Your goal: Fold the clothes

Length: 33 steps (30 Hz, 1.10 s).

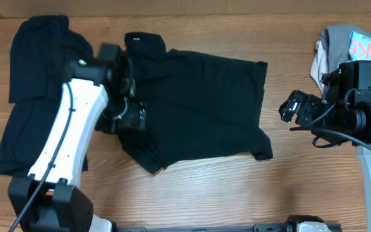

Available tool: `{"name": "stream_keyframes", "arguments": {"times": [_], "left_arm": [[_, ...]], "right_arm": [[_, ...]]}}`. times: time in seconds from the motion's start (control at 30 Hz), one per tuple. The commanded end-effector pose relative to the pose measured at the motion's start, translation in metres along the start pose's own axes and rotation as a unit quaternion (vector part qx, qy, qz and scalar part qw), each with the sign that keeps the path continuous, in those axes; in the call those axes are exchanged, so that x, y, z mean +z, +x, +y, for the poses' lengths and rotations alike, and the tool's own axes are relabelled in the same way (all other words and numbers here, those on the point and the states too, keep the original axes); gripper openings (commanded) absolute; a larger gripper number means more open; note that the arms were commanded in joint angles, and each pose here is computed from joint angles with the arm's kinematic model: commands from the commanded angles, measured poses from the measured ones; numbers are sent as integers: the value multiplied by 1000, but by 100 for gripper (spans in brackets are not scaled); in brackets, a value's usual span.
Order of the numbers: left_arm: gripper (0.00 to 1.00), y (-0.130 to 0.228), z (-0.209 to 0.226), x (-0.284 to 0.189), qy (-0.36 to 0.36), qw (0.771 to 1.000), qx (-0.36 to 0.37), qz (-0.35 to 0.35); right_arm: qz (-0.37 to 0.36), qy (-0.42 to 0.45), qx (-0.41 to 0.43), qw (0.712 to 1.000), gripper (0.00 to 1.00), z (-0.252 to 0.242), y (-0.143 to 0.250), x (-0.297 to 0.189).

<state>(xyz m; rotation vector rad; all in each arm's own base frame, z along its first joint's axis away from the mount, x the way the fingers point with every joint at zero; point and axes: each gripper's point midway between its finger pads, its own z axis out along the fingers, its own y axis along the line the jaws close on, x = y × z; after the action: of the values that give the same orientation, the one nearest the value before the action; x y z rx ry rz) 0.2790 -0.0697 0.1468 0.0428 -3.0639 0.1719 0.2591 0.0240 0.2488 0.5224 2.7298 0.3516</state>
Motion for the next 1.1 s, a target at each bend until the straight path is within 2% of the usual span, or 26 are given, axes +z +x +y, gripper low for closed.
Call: {"name": "stream_keyframes", "arguments": {"times": [0.0, 0.2, 0.37, 0.63, 0.7, 0.77, 0.87, 1.0, 1.07], "left_arm": [[83, 14, 2, 33, 4, 1000, -5, 23], [79, 14, 11, 77, -5, 1000, 10, 14], [80, 17, 26, 107, -28, 1000, 7, 5], [79, 19, 40, 119, -39, 999, -32, -1], [75, 16, 44, 119, -53, 997, -49, -8], [67, 13, 45, 119, -55, 996, -64, -17], [44, 11, 45, 122, -51, 994, -90, -23], [27, 18, 46, 127, -53, 992, -114, -14], [12, 22, 47, 127, -55, 991, -121, -8]], "right_arm": [[-11, 6, -3, 1000, 100, -1, -7, -3], [-7, 8, -3, 1000, 100, -1, -8, 0], [-8, 8, -10, 1000, 100, -1, -9, 1], [-8, 8, -13, 1000, 100, -1, -9, 1], [-8, 7, -13, 1000, 100, -1, -9, 1], [-9, 7, -13, 1000, 100, -1, -10, 1], [-10, 7, -14, 1000, 100, 0, -10, 1], [-11, 6, -14, 1000, 100, 0, -11, 1], [-13, 6, -14, 1000, 100, 0, -12, 1]]}}
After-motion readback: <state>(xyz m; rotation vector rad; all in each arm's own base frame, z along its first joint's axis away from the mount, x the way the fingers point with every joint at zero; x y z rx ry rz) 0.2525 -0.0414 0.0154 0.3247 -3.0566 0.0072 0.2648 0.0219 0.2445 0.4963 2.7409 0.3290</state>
